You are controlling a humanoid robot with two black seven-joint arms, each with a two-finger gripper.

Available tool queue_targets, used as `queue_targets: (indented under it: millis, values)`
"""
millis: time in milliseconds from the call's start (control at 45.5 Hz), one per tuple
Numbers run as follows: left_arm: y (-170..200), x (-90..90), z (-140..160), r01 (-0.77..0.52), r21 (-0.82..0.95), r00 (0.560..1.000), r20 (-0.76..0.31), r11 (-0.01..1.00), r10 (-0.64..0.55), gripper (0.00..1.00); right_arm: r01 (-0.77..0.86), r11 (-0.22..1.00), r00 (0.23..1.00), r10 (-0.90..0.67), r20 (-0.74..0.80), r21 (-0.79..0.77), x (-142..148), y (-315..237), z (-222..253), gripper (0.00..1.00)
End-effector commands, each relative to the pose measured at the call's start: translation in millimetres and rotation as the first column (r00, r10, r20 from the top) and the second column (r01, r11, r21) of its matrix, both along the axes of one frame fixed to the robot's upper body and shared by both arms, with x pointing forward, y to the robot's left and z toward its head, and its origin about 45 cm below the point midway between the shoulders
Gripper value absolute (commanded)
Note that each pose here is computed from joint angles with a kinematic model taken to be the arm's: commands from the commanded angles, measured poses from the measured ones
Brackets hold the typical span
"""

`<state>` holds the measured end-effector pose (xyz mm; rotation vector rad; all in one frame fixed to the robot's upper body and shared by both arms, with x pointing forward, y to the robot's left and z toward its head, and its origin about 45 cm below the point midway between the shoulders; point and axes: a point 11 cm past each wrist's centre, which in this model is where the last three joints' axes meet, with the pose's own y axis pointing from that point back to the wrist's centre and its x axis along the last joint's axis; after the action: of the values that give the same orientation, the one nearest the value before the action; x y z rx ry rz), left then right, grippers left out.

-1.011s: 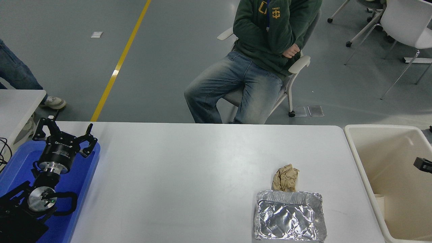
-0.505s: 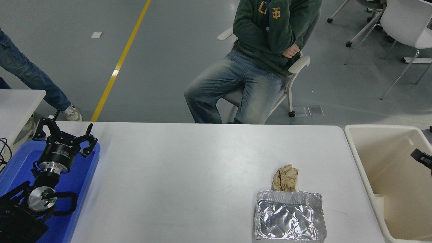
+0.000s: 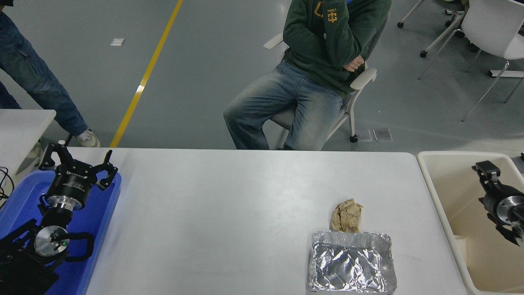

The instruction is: Clean the table surface

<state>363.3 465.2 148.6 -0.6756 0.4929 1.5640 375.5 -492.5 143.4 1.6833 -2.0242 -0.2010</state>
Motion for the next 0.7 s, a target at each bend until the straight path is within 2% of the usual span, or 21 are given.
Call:
queue_targets:
  millis: [0, 88, 264, 484, 681]
  values:
    - [0.0, -0.2, -0.2, 0.0, 0.0, 1.0, -0.001, 1.0, 0.0, 1.0, -0.027, 0.959, 0.988, -0.017, 0.151, 0.283, 4.8, 27.9, 25.5, 1.0]
    - [0.0, -0.2, -0.2, 0.0, 0.0, 1.0, -0.001, 1.0, 0.0, 1.0, -0.035, 0.927, 0.984, -0.033, 0.173, 0.374, 3.5, 39.7, 28.7, 1.0]
    - [0.0, -0.2, -0.2, 0.0, 0.0, 1.0, -0.001, 1.0, 0.0, 1.0, -0.038, 0.888, 0.966, -0.084, 0.244, 0.458, 2.9, 49.1, 32.4, 1.0]
    - [0.0, -0.2, -0.2, 0.0, 0.0, 1.0, -0.001, 1.0, 0.0, 1.0, -0.11, 0.83, 0.953, -0.067, 0.294, 0.546, 0.5, 88.7, 11.9, 1.0]
    - [0.1, -0.2, -0.1, -0.001, 0.0, 1.0, 0.0, 1.0, 0.001, 1.0, -0.17, 0.8, 0.91, -0.096, 0.402, 0.575, -4.6, 110.2, 18.6, 1.0]
